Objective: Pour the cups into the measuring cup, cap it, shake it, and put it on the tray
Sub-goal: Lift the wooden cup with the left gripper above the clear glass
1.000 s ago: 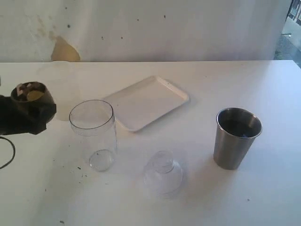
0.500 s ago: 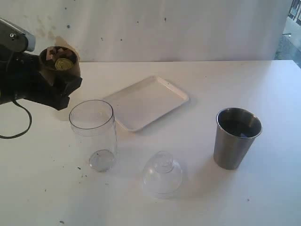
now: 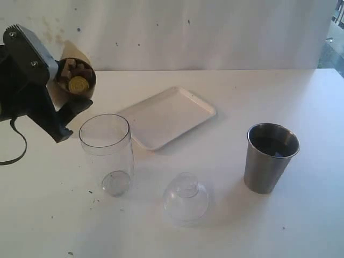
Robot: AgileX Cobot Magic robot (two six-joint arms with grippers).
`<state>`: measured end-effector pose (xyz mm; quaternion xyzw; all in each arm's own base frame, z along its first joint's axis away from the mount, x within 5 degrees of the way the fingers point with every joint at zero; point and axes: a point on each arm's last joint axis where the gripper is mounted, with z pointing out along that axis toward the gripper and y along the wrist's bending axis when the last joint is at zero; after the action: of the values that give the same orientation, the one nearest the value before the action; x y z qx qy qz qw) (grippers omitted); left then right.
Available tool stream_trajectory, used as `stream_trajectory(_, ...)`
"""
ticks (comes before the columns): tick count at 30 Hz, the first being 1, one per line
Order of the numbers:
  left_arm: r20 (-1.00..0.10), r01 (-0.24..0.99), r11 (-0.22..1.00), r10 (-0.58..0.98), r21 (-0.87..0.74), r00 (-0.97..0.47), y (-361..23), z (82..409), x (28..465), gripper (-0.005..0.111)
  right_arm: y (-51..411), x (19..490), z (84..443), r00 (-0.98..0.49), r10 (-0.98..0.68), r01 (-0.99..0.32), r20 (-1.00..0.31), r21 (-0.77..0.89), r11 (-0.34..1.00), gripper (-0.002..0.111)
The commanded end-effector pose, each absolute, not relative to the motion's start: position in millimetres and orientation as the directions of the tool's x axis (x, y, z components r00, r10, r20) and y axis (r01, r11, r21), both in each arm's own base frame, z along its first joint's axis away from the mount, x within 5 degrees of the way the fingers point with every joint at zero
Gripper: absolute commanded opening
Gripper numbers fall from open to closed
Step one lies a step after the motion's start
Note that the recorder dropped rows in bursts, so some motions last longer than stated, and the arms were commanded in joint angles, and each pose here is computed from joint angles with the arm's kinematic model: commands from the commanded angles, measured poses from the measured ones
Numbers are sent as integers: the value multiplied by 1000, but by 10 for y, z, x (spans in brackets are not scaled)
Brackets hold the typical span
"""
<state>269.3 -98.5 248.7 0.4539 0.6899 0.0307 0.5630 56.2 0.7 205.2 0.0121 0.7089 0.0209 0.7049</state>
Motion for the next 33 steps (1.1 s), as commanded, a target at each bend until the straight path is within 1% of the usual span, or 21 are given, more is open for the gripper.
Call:
stream_trajectory(1, -709, 574, 526, 691, 627, 140, -1016, 2576, 2688, 0, 12, 565, 2057, 4, 47, -20, -999, 46, 999, 0)
stream_trajectory(9, -745, 574, 533, 629, 622, 223, -1081, 2650, 2671, 0, 12, 565, 2057, 4, 47, -20, -999, 46, 999, 0)
stream_trajectory(18, -702, 557, 489, 660, 671, 266, -1084, 2654, 2670, 0, 12, 565, 2057, 4, 47, -20, -999, 46, 999, 0)
stream_trajectory(22, -714, 561, 493, 639, 665, 285, -1106, 2658, 2672, 0, 12, 565, 2057, 4, 47, -20, -999, 46, 999, 0)
stream_trajectory(25, -774, 598, 544, 594, 588, 220, -1120, 2587, 2706, 0, 12, 565, 2057, 4, 47, -20, -999, 46, 999, 0)
stream_trajectory(28, -776, 609, 544, 598, 577, 201, -1124, 2532, 2730, 0, 12, 565, 2057, 4, 47, -20, -999, 46, 999, 0)
stream_trajectory(30, -754, 603, 521, 619, 604, 220, -1124, 2525, 2733, 0, 12, 565, 2057, 4, 47, -20, -999, 46, 999, 0)
stream_trajectory(33, -623, 549, 392, 708, 738, 332, -1124, 2525, 2733, 0, 12, 565, 2057, 4, 47, -20, -999, 46, 999, 0)
